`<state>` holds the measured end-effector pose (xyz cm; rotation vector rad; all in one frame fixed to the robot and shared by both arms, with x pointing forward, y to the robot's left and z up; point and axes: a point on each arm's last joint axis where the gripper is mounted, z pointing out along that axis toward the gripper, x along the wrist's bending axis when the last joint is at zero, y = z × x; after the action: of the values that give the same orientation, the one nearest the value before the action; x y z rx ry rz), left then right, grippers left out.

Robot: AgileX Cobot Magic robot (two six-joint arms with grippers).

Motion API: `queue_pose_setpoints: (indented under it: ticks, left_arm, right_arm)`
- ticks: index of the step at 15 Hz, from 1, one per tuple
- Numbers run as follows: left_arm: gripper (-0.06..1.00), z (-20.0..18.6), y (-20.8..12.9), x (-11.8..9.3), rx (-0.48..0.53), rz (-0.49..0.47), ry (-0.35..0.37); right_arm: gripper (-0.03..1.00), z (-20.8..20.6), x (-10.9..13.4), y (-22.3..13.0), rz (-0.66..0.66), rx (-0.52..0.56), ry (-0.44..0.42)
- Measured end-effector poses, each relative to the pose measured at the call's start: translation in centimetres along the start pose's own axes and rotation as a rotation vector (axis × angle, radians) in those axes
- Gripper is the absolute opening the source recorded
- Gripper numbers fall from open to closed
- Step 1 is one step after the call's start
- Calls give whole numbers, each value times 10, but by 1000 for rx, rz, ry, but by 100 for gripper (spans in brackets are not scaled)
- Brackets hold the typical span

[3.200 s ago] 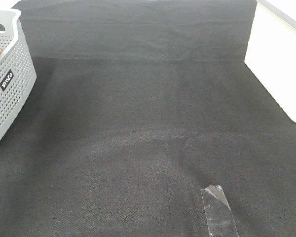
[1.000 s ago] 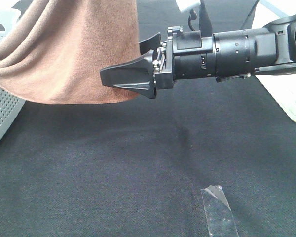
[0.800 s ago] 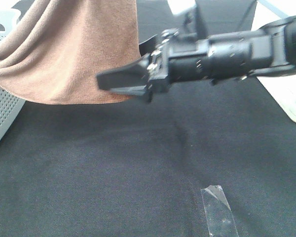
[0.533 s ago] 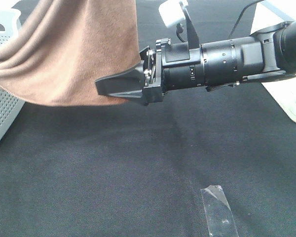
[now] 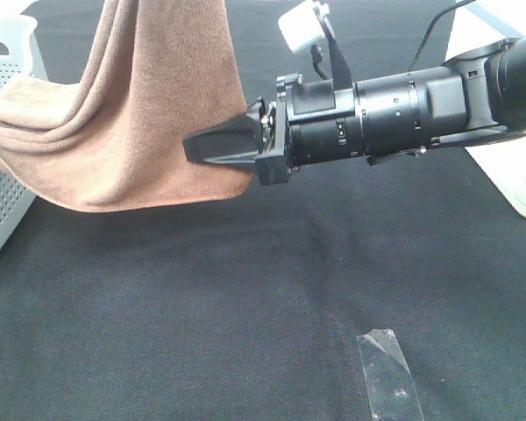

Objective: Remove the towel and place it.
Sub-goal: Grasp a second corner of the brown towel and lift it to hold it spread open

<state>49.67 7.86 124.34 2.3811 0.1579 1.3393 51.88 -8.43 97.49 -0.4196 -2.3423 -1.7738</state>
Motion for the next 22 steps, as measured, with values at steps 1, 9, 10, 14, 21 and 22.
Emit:
queue_pose_setpoints:
  ticks: [1, 9, 10, 14, 21, 22]
  left_arm:
    - [0, 0, 0, 0, 0, 0, 0]
    - [0, 4, -8, 8, 9, -182, 25]
    - [0, 5, -10, 12, -2, -208, 44]
    - [0, 11, -18, 35, -110, -311, 153]
    - [0, 21, -47, 85, -300, -355, 401]
    - [0, 28, -52, 88, -306, -353, 419]
  right_arm:
    - [0, 0, 0, 0, 0, 0, 0]
    - [0, -41, 23, 61, 259, 218, -282]
    - [0, -50, 26, 79, 260, 276, -345]
    - [0, -99, 30, 161, 103, 457, -697]
    - [0, -131, 16, 250, -223, 411, -1011]
    - [0, -131, 12, 254, -268, 402, -1035]
